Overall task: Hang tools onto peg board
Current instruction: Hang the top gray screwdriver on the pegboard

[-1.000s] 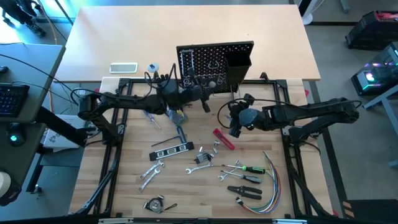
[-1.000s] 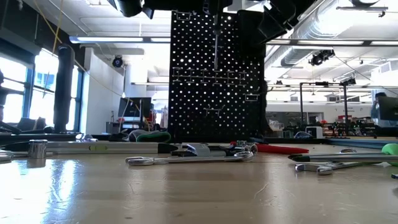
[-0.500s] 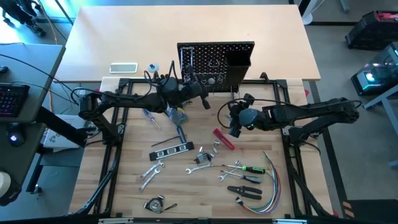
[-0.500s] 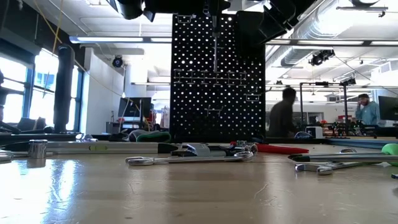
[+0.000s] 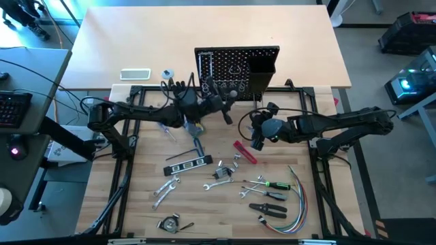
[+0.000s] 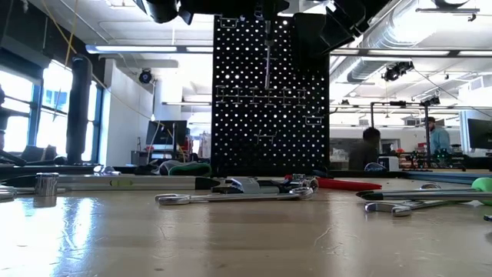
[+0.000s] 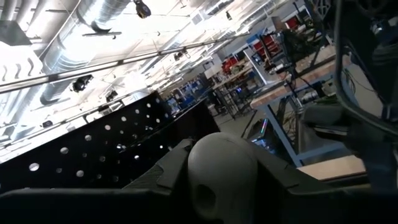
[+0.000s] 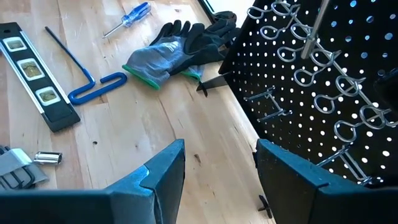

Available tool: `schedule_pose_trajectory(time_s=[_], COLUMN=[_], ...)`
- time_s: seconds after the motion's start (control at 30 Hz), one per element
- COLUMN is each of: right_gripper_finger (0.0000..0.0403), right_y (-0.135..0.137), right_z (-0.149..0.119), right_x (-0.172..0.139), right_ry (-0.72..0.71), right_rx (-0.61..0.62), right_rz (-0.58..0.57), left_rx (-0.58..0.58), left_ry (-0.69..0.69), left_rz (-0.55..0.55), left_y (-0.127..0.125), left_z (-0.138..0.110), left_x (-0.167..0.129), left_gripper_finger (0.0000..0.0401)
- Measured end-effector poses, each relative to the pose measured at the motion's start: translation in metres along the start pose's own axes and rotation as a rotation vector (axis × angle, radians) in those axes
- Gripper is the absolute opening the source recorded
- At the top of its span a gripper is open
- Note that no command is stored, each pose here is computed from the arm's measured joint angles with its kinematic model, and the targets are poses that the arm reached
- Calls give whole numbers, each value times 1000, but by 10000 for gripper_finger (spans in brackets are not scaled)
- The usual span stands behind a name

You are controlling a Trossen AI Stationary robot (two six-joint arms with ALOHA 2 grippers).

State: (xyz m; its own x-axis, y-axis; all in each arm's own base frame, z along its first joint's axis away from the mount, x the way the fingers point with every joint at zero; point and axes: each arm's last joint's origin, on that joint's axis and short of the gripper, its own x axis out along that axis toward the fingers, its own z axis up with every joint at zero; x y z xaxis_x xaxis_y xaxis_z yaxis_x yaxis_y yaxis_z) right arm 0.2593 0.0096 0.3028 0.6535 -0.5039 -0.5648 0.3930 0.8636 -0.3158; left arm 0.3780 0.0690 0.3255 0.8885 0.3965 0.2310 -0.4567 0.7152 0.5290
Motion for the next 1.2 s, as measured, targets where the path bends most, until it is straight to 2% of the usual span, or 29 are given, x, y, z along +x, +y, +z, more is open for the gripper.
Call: schedule_pose_trajectory(time_s=[0.27, 0.47, 0.73, 0.93, 1.2], right_gripper_finger=[188, 188, 188, 188, 188], right_y=[0, 0, 0, 0, 0], right_z=[0, 0, 0, 0, 0], right_x=[0, 0, 0, 0, 0], right_ry=[-1, -3, -1, 1, 2], right_rx=[-3, -2, -8, -20, -31], right_rz=[0, 0, 0, 0, 3], left_rx=[-6, 21, 63, 7, -78], left_ry=[6, 41, 41, 44, 1], left_rz=[16, 56, 176, 268, 304], left_y=[-4, -20, -38, -34, -28], left_z=[3, -4, -8, -3, -2], left_x=[-1, 2, 4, 2, 2], left_gripper_finger=[108, 108, 108, 108, 108])
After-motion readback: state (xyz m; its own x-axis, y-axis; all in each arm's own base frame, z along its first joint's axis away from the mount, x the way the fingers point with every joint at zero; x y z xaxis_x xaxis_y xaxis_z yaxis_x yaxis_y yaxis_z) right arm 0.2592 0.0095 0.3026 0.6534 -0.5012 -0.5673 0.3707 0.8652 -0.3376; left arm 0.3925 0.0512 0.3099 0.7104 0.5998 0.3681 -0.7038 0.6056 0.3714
